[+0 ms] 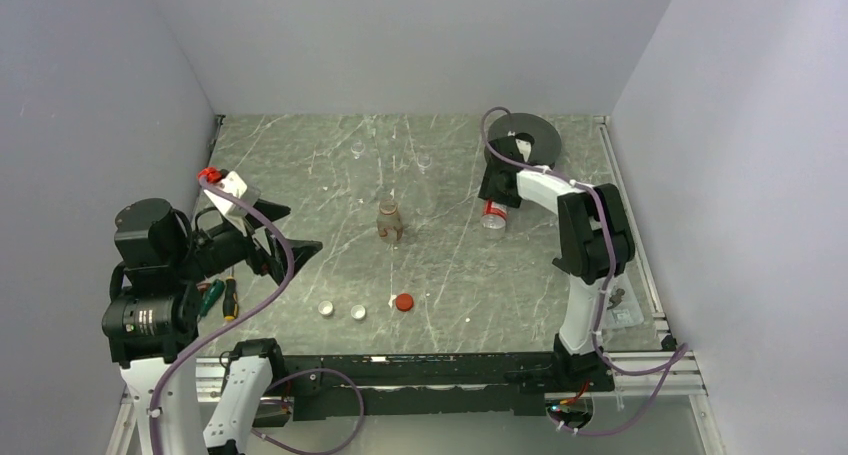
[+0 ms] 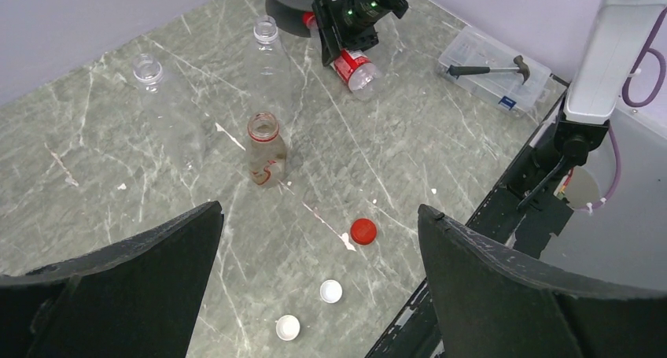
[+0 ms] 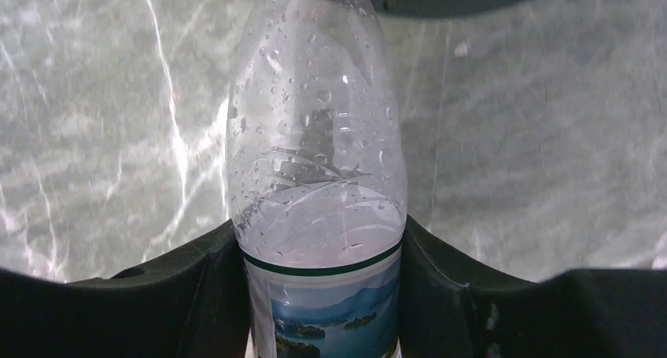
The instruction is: Unscrew the bottle caps
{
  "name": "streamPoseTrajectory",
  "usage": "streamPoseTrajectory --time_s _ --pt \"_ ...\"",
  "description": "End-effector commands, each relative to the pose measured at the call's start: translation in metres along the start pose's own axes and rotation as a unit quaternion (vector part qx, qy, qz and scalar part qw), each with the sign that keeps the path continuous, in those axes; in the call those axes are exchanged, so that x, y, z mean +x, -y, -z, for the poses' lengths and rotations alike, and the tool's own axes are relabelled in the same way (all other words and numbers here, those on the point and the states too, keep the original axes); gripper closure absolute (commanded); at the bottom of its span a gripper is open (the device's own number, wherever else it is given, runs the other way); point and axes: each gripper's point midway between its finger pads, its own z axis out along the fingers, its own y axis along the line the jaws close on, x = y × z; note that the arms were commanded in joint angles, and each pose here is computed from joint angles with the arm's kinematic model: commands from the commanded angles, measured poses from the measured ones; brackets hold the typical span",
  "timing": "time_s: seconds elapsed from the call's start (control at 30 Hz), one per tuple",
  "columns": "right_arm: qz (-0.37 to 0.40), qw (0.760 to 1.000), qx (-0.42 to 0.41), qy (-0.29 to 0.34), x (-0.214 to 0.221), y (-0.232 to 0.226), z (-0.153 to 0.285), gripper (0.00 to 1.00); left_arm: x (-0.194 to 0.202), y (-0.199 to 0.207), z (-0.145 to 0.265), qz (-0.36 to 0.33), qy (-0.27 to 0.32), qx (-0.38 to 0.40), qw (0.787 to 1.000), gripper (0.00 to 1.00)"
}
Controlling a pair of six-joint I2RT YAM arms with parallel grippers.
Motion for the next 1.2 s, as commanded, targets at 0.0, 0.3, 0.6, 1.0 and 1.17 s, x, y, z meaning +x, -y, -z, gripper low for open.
streamPoseTrajectory --time_s 0.0,0.3,0.6,1.0,1.17 --pt "-0.034 0.996 -0.061 0.049 -0.021 -0.021 0.043 0.47 -0.009 0.010 0.000 0.011 0.006 0.027 1.000 0.01" --pt "-0.036 0.978 -0.148 0.141 -0.038 -0.054 0.153 0.48 -0.020 0.013 -0.002 0.045 0.002 0.042 0.998 0.01" --pt "-0.033 0.910 -0.313 0.270 -0.041 -0.114 0.333 0.46 -0.039 0.033 0.002 0.076 0.023 0.090 0.993 0.01" --pt "-0.089 0.767 -0.543 0.329 -0.012 -0.205 0.506 0.42 -0.048 0.039 -0.002 0.075 0.038 0.139 0.987 0.01" --pt "-0.091 0.730 -0.599 0.315 0.008 -0.243 0.545 0.41 -0.045 0.041 -0.005 0.082 0.041 0.158 0.983 0.01"
